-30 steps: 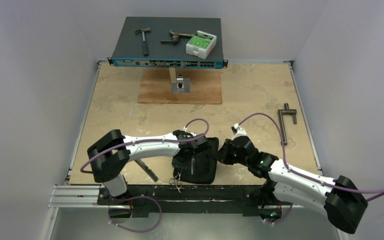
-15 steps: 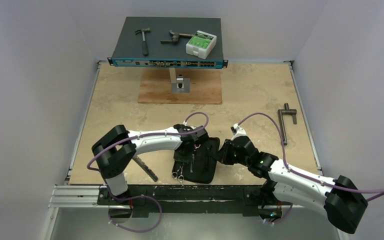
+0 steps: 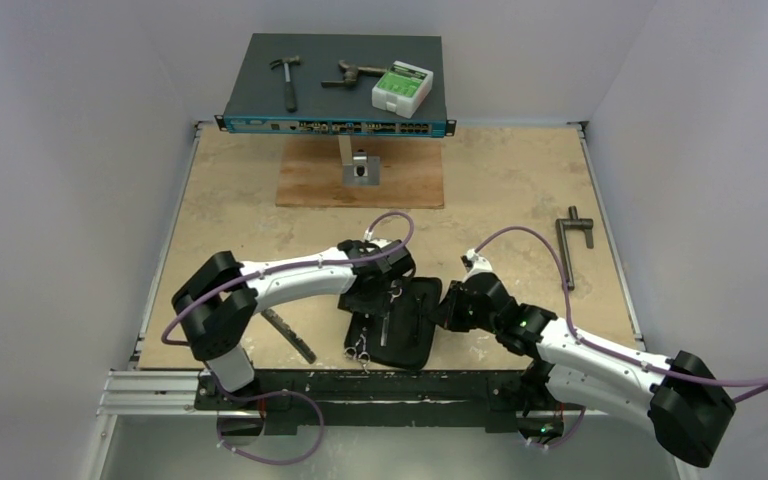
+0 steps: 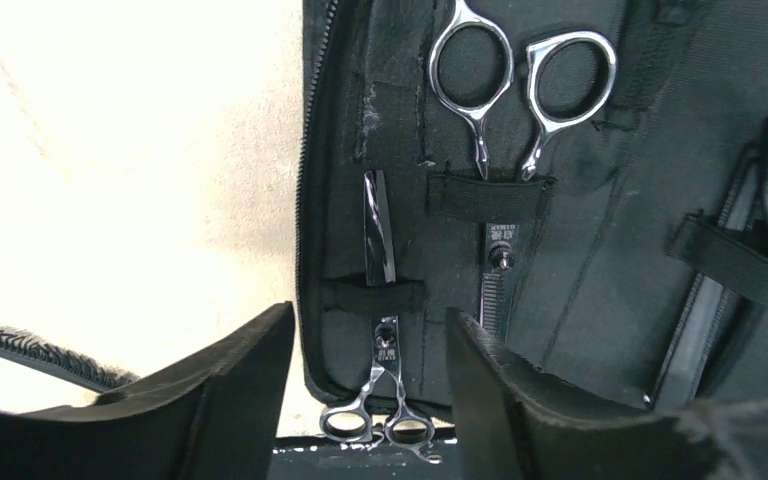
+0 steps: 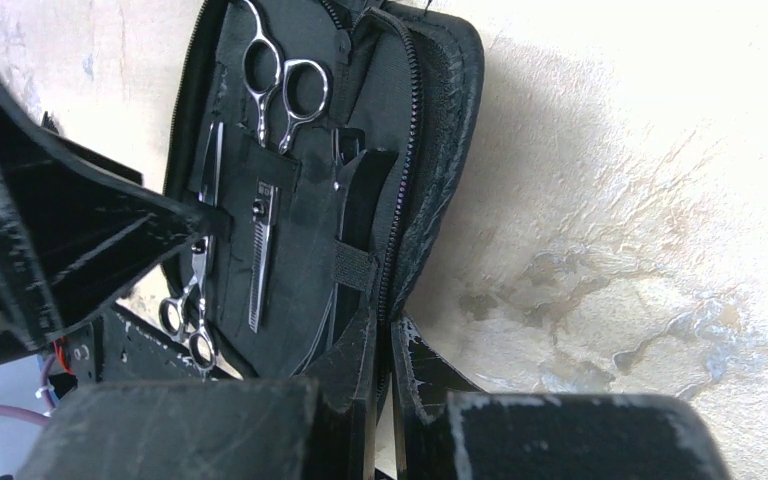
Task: Sort the hair-cutting tools
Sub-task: Place the scissors in the hairdressing tool bag.
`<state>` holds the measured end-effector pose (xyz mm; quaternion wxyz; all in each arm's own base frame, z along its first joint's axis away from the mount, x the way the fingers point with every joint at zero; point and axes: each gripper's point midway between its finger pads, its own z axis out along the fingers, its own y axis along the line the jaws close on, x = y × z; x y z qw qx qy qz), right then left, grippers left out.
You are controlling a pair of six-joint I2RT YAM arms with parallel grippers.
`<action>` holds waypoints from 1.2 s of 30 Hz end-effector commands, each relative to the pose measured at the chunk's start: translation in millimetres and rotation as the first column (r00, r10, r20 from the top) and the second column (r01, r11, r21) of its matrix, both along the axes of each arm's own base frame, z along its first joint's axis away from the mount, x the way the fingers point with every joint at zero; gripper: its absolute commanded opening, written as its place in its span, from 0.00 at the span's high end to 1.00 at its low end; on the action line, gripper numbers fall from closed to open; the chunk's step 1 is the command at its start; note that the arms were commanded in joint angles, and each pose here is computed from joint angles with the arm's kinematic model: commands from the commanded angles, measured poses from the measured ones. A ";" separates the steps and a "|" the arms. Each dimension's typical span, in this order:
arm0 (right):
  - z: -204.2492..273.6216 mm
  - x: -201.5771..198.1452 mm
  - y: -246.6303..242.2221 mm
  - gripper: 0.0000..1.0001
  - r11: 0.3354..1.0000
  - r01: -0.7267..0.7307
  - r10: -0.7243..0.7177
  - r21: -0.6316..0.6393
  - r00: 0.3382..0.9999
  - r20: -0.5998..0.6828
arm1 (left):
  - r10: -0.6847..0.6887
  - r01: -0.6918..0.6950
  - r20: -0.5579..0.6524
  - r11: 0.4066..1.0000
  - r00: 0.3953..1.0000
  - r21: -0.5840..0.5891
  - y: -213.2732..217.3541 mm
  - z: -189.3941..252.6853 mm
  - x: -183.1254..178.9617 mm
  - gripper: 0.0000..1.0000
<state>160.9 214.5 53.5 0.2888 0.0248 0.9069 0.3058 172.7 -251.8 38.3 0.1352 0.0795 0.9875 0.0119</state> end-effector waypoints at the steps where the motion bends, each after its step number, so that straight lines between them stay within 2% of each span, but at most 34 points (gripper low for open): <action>1: 7.4 1.7 -0.4 1.00 0.999 -0.029 0.030 -0.037 0.999 0.019 | -0.021 0.026 0.082 0.998 0.996 -0.060 -1.8 34.9 10.8 0.41; 7: 6.3 3.2 -1.6 1.00 0.997 -0.039 0.040 -0.072 0.999 0.015 | 0.022 -0.008 0.164 0.996 0.986 -0.084 18.2 49.6 18.7 0.40; 11: 6.6 4.5 -0.2 1.00 0.996 -0.047 0.049 -0.081 0.999 0.015 | 0.061 -0.043 0.137 0.991 0.989 -0.127 24.9 33.7 34.2 0.46; 18: 11.1 6.0 0.0 1.00 0.995 -0.052 0.054 -0.090 0.998 0.022 | 0.010 0.008 0.118 0.988 0.993 -0.155 16.4 16.0 48.2 0.50; 24: 10.5 6.4 -0.5 1.00 0.995 -0.046 0.048 -0.092 0.999 0.019 | 0.013 -0.001 0.074 0.985 0.997 -0.171 20.6 -3.4 48.6 0.66; 26: 10.2 6.5 -0.5 1.00 0.994 -0.047 0.049 -0.094 0.999 0.018 | 0.009 0.001 0.058 0.985 0.998 -0.171 21.3 -10.5 45.6 0.69; 31: 10.6 7.0 0.9 1.00 0.994 -0.054 0.056 -0.097 0.998 0.019 | 0.018 -0.009 0.045 0.984 0.999 -0.180 22.7 -20.7 43.2 0.66; 36: 11.0 7.6 1.8 1.00 0.993 -0.060 0.062 -0.103 0.998 0.018 | 0.017 -0.005 0.047 0.972 0.999 -0.235 14.6 -19.2 42.3 0.58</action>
